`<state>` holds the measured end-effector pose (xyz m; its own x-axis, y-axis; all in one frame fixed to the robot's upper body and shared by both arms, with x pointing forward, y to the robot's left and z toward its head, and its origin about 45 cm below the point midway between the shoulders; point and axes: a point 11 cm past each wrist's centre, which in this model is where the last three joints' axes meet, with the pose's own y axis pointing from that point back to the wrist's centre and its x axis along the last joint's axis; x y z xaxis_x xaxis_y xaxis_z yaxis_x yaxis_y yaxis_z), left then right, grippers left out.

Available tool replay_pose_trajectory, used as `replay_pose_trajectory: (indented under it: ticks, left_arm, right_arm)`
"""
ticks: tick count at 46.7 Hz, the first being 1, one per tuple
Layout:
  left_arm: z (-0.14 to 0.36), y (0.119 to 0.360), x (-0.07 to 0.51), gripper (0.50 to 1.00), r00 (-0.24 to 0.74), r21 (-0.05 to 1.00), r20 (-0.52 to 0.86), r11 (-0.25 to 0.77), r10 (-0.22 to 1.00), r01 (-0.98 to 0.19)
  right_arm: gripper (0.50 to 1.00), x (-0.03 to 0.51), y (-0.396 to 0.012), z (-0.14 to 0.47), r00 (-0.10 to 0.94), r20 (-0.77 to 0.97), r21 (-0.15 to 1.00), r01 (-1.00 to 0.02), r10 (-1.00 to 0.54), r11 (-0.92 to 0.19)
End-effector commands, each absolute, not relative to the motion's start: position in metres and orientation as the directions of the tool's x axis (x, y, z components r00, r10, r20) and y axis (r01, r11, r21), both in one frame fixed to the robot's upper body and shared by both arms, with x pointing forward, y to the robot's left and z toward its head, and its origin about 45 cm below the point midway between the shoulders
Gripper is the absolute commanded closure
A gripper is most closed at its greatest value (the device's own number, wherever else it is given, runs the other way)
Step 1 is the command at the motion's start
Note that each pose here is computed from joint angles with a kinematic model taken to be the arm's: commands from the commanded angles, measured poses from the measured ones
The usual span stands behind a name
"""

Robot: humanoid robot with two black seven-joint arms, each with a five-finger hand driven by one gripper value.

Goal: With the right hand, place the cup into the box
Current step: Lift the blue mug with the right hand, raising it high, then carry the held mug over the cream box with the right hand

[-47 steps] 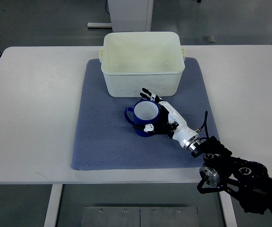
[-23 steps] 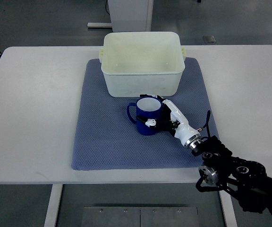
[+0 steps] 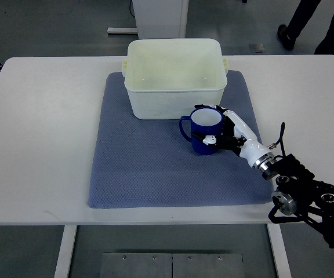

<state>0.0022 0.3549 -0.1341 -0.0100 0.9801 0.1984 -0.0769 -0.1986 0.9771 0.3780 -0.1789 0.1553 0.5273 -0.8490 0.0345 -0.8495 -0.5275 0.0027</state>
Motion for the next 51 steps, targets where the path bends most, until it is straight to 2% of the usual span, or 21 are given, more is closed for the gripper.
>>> replay_pose_trajectory:
  ticks: [1,14,27,44,51]
  left_arm:
    - [-0.134,0.355,0.002,0.5,-0.01,0.977,0.198,-0.199,0.98,-0.077]
    - [-0.134,0.355,0.002,0.5,-0.01,0.977,0.198,-0.199,0.98,-0.077]
    - [-0.134,0.355,0.002,0.5,-0.01,0.977,0.198,-0.199,0.98,-0.077]
    - [-0.134,0.355,0.002,0.5,-0.009,0.977,0.198,-0.198,0.98,-0.077]
    - [-0.134,0.355,0.002,0.5,-0.01,0.977,0.198,-0.199,0.98,-0.077]
  right_arm:
    - [1.0,0.381,-0.199,0.161,0.516,0.059,0.005,-0.856,-0.855,-0.517]
    - [1.0,0.389,-0.266,0.178,0.469,0.128,0.024,-0.882,-0.874,-0.47]
    - [1.0,0.415,-0.31,0.233,0.419,0.186,-0.045,-0.9,-0.889,-0.434]
    - [1.0,0.449,-0.315,0.294,0.395,0.255,-0.148,-0.886,-0.883,-0.439]
    - [1.0,0.462,-0.287,0.311,0.419,0.252,-0.196,-0.86,-0.872,-0.47]
